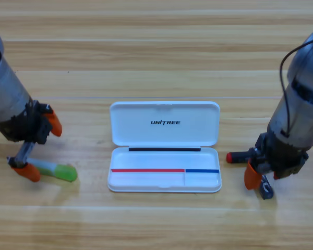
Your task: Clean up eraser and pencils
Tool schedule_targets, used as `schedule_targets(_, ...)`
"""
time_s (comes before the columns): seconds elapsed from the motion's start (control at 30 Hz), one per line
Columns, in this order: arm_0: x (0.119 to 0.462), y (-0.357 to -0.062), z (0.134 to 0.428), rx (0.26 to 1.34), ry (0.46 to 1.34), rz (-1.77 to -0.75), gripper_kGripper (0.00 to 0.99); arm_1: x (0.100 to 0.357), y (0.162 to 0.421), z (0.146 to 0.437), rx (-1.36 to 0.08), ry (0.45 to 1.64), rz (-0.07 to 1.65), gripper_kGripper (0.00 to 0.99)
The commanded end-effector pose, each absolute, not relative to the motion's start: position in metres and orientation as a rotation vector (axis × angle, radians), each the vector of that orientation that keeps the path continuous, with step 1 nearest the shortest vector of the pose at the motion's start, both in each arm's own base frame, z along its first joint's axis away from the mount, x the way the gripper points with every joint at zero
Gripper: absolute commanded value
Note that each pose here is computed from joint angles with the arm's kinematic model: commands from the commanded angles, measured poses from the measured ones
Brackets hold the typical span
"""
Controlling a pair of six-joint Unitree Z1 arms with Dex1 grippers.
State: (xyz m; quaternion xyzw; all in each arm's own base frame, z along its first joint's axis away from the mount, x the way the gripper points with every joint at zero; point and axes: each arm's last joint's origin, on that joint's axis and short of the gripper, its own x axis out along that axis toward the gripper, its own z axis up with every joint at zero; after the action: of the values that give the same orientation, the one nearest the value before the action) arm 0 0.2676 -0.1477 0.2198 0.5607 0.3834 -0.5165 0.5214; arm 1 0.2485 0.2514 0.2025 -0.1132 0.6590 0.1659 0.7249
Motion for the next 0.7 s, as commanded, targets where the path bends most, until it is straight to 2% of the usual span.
schedule_targets(0.03,0.272,-0.142,0.198,1.318,1.024,-1.208,0.976,0.262,0.249,0.170,-0.246,1.538,0.312,0.492)
schedule_targets(0.2,0.272,-0.143,0.193,1.310,1.043,-1.201,0.969,0.264,0.246,0.161,-0.252,1.561,0.293,0.486)
schedule_targets(0.23,0.272,-0.143,0.191,1.307,1.047,-1.201,0.966,0.264,0.246,0.159,-0.253,1.567,0.289,0.428)
schedule_targets(0.3,0.272,-0.144,0.189,1.305,1.052,-1.200,0.963,0.264,0.245,0.158,-0.254,1.571,0.286,0.081)
schedule_targets(0.33,0.272,-0.144,0.188,1.303,1.054,-1.200,0.963,0.264,0.245,0.159,-0.252,1.569,0.289,0.000)
schedule_targets(0.43,0.272,-0.144,0.183,1.297,1.060,-1.202,0.959,0.264,0.244,0.166,-0.264,1.550,0.314,0.000)
schedule_targets(0.5,0.271,-0.143,0.180,1.297,1.058,-1.201,0.956,0.265,0.243,0.180,-0.316,1.522,0.383,0.000)
schedule_targets(0.57,0.271,-0.143,0.178,1.296,1.055,-1.201,0.948,0.266,0.245,0.209,-0.454,1.468,0.558,0.000)
schedule_targets(0.63,0.270,-0.143,0.175,1.295,1.049,-1.200,0.930,0.261,0.250,0.243,-0.618,1.424,0.851,0.000)
schedule_targets(0.7,0.271,-0.143,0.174,1.293,1.045,-1.201,0.902,0.255,0.252,0.266,-0.703,1.358,0.980,0.000)
